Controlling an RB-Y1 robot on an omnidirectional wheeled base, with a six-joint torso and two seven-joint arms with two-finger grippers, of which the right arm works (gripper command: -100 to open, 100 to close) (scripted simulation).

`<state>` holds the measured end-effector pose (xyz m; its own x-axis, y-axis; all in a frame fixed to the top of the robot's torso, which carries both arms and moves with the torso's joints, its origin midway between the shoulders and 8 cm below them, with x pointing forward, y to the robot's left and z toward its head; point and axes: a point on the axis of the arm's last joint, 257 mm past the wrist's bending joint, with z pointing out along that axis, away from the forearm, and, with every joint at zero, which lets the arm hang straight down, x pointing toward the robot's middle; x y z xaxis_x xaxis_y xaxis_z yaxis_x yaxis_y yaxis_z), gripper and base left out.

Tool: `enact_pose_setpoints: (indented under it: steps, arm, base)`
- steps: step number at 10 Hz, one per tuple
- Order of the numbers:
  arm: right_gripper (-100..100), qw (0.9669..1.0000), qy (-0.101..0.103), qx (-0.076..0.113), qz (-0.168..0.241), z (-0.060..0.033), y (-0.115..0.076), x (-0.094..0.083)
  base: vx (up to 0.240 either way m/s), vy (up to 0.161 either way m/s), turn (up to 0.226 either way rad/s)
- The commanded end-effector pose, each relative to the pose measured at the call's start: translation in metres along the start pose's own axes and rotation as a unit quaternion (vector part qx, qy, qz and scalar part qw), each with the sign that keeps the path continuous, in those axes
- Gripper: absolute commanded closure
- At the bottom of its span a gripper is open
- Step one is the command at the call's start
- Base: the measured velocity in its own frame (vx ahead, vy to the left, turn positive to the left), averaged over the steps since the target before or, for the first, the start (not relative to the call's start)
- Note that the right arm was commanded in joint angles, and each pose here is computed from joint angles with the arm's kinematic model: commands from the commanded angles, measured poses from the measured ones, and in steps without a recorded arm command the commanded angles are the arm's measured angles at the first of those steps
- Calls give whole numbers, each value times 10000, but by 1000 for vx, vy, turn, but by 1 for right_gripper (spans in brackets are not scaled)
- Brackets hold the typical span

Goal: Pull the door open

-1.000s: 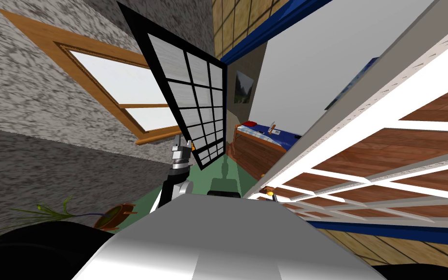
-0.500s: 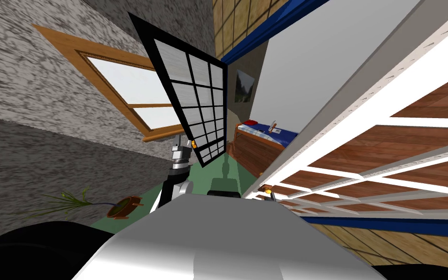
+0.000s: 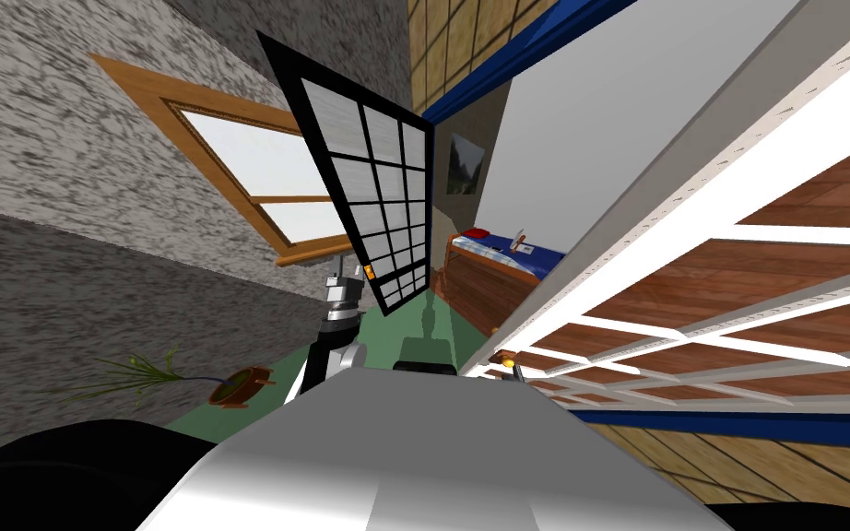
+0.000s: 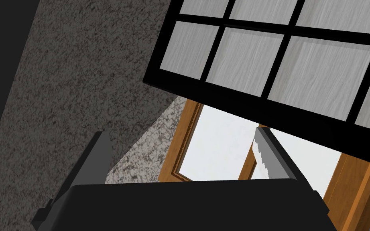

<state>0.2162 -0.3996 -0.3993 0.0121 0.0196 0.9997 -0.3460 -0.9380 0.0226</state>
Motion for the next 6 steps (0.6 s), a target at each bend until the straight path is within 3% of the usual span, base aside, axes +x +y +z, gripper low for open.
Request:
enact_pose_setpoints:
  steps: [1,3,4,6]
  arm:
    - [-100,9999,-42,-42,91,-36,63,9]
    - [-100,9998,-124,-119,33,-82,170,-27]
    - [100,9998,-124,-119,33,-82,170,-27]
    - [100,9998,-124,-119,33,-82,170,-27]
  base:
    - [79,21,-14]
    - [98,18,-29]
    - [-14,-15,21]
    - [-15,1,6]
